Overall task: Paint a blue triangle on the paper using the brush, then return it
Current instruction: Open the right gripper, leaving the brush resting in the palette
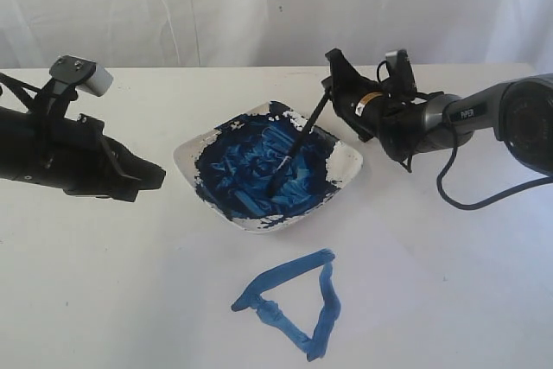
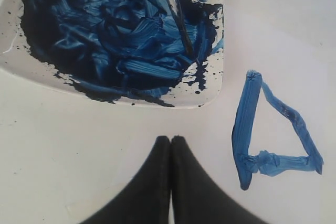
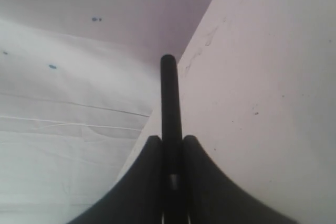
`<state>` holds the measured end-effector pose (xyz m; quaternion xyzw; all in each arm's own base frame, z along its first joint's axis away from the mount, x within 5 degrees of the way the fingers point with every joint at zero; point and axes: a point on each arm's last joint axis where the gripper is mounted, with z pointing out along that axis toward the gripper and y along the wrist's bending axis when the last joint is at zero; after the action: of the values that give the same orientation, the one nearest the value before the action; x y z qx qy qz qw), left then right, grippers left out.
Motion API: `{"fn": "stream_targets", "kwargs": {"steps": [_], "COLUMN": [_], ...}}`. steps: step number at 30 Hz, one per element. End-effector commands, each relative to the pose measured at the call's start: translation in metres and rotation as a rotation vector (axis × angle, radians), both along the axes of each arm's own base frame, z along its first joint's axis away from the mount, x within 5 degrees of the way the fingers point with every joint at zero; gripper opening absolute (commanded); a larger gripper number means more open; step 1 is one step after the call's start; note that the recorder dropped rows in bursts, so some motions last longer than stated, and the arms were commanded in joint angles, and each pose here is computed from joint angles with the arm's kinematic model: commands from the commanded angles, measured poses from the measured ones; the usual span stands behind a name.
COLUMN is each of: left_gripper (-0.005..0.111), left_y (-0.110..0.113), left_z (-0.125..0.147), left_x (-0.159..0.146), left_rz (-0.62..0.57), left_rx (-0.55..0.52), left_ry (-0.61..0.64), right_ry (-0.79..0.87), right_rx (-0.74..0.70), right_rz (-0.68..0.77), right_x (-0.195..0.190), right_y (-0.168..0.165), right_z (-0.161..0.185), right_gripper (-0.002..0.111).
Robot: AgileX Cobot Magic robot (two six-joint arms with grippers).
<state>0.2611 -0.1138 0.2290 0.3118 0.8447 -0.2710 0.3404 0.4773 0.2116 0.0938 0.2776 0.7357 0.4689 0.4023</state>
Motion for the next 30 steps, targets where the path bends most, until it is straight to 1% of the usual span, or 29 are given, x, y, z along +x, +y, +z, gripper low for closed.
{"fn": "stream_targets", "kwargs": {"steps": [1,5,7,10,24,30], "left_gripper": [0.000,0.000,0.000,0.000,0.000,0.000], "left_y": [-0.001,-0.001,-0.001,-0.001,-0.001,-0.001], "left_z": [0.002,0.002,0.002,0.002,0.002,0.002], "left_x": [-0.003,-0.003,-0.003,-0.003,-0.003,-0.003], "left_rz": [-0.001,-0.003,-0.003,-0.004,-0.004,-0.004], "left_rx": [-0.023,-0.024,-0.024,-0.025,-0.025,-0.025], "left_ry": [0.006,0.007,0.007,0.007,0.007,0.007], "right_ry": [0.028,0.020,-0.008,-0.031,-0.035,-0.030], "right_rx": [-0.059,-0.083,-0.130,-0.150,-0.224,-0.227], "right_rz": [0.003,-0.005,-0.003,0.015,0.050,0.049], "right_x": [-0.001,0.001,0.004,0.004,0.003,0.003], "right_y": [-0.003,-0.009,-0.015,-0.015,-0.014,-0.015], "right_z": [-0.004,0.001,0.007,0.014,0.010,0.009], "right_gripper": [0.000,0.000,0.000,0.000,0.000,0.000]}}
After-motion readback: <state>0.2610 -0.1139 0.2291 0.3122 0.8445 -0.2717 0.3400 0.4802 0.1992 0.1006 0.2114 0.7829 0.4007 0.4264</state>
